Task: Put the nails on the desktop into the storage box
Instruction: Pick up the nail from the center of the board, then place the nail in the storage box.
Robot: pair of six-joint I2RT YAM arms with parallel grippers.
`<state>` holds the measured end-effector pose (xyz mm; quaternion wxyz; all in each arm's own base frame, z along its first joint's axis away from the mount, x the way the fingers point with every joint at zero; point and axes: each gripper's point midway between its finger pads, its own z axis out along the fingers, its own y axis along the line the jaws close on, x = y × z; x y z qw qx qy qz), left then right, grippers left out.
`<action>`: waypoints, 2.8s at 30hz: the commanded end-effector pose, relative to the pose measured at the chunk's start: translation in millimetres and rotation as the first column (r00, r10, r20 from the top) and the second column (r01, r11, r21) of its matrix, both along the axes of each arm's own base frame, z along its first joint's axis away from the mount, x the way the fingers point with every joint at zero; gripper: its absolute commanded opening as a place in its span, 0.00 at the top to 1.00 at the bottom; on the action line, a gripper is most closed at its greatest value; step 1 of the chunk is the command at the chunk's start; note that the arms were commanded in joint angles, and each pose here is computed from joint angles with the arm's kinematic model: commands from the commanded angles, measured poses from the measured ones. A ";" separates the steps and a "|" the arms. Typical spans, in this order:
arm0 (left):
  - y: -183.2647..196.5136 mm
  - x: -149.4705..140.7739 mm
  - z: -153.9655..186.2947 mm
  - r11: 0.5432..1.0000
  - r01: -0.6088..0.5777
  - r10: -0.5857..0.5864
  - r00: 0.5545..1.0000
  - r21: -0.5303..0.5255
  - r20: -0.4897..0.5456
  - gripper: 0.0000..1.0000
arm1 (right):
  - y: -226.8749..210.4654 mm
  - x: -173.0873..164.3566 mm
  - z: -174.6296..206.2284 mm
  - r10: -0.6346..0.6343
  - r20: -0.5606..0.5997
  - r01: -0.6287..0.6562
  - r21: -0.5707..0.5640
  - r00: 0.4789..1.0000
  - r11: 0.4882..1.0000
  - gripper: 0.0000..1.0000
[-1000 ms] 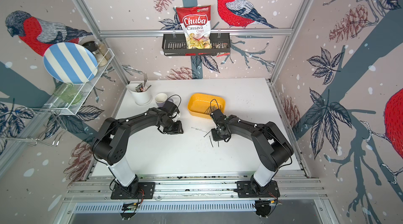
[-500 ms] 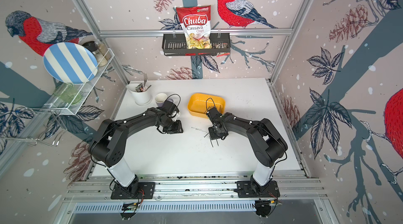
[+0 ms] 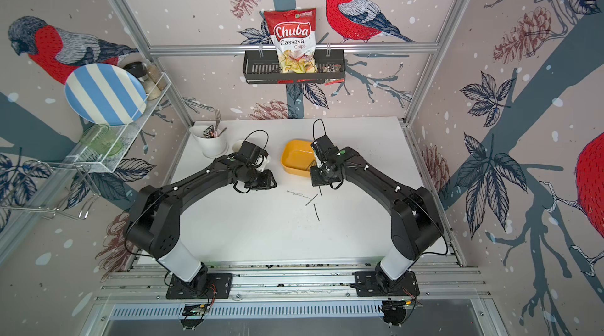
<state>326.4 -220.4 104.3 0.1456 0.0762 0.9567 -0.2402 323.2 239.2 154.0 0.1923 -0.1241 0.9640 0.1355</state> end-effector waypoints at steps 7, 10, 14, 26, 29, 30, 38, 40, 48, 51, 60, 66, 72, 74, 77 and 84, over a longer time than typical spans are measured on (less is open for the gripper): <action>-13.1 18.2 66.9 0.989 0.003 0.028 0.977 -0.146 0.210 0.49 | -18.9 81.6 33.6 -0.235 0.045 0.228 0.134 0.971 0.964 1.00; -12.6 17.2 72.5 0.987 0.000 0.037 0.974 -0.163 0.224 0.47 | -26.4 106.3 23.2 -0.276 0.048 0.269 0.120 0.960 0.956 1.00; -11.2 13.6 66.7 0.988 -0.004 0.035 0.979 -0.154 0.199 0.47 | -33.4 129.5 4.1 -0.316 0.023 0.311 0.125 0.948 0.942 1.00; -9.1 11.2 65.3 0.988 -0.014 0.043 0.980 -0.151 0.192 0.26 | -20.2 141.2 -56.1 -0.334 -0.045 0.337 0.107 0.942 0.936 1.00; -9.4 11.2 65.8 0.989 -0.007 0.036 0.980 -0.148 0.196 0.22 | -18.6 141.4 -69.1 -0.331 -0.062 0.336 0.092 0.941 0.937 1.00; -9.0 11.0 65.6 0.989 -0.007 0.035 0.980 -0.146 0.196 0.15 | -18.7 141.3 -72.1 -0.332 -0.066 0.337 0.089 0.941 0.937 1.00; -5.2 6.5 58.8 0.993 0.006 0.018 0.980 -0.117 0.198 0.04 | -10.6 127.9 -98.8 -0.312 -0.117 0.321 0.069 0.943 0.944 1.00; -4.7 4.9 57.2 0.994 0.011 0.011 0.980 -0.108 0.201 0.04 | -10.3 124.5 -105.6 -0.309 -0.131 0.319 0.062 0.942 0.946 1.00; -17.0 -5.6 42.9 0.995 0.099 -0.091 0.971 -0.022 0.219 0.05 | -12.1 118.4 -103.5 -0.305 -0.138 0.316 0.063 0.942 0.947 0.92; -30.2 -11.3 39.3 0.989 0.150 -0.145 0.962 -0.004 0.232 0.05 | -13.0 117.9 -85.4 -0.304 -0.103 0.313 0.084 0.947 0.946 0.87; -56.6 -12.6 34.1 0.980 0.199 -0.191 0.955 -0.014 0.227 0.08 | -21.7 99.7 -30.1 -0.269 -0.012 0.269 0.094 0.963 0.959 0.63; -55.0 -10.8 44.0 0.986 0.157 -0.139 0.958 -0.051 0.250 0.09 | -18.0 41.7 -30.9 -0.145 -0.027 0.145 0.001 0.989 0.989 0.62; -32.5 -12.5 45.2 0.985 0.063 -0.025 0.974 -0.159 0.226 0.09 | -0.4 -34.8 -62.4 0.017 -0.111 -0.025 -0.067 0.994 0.997 0.63; -20.2 -16.1 39.4 0.979 0.021 0.019 0.981 -0.201 0.195 0.09 | 2.4 -56.3 -76.7 0.052 -0.146 -0.067 -0.100 0.988 0.993 0.63; -11.7 -18.4 38.2 0.975 -0.002 0.043 0.982 -0.224 0.183 0.09 | 4.4 -80.8 -95.7 0.084 -0.189 -0.111 -0.140 0.978 0.984 0.63; -9.0 -25.9 34.9 0.974 -0.010 0.048 0.985 -0.224 0.163 0.09 | 4.7 -103.2 -119.2 0.112 -0.234 -0.159 -0.193 0.966 0.968 0.66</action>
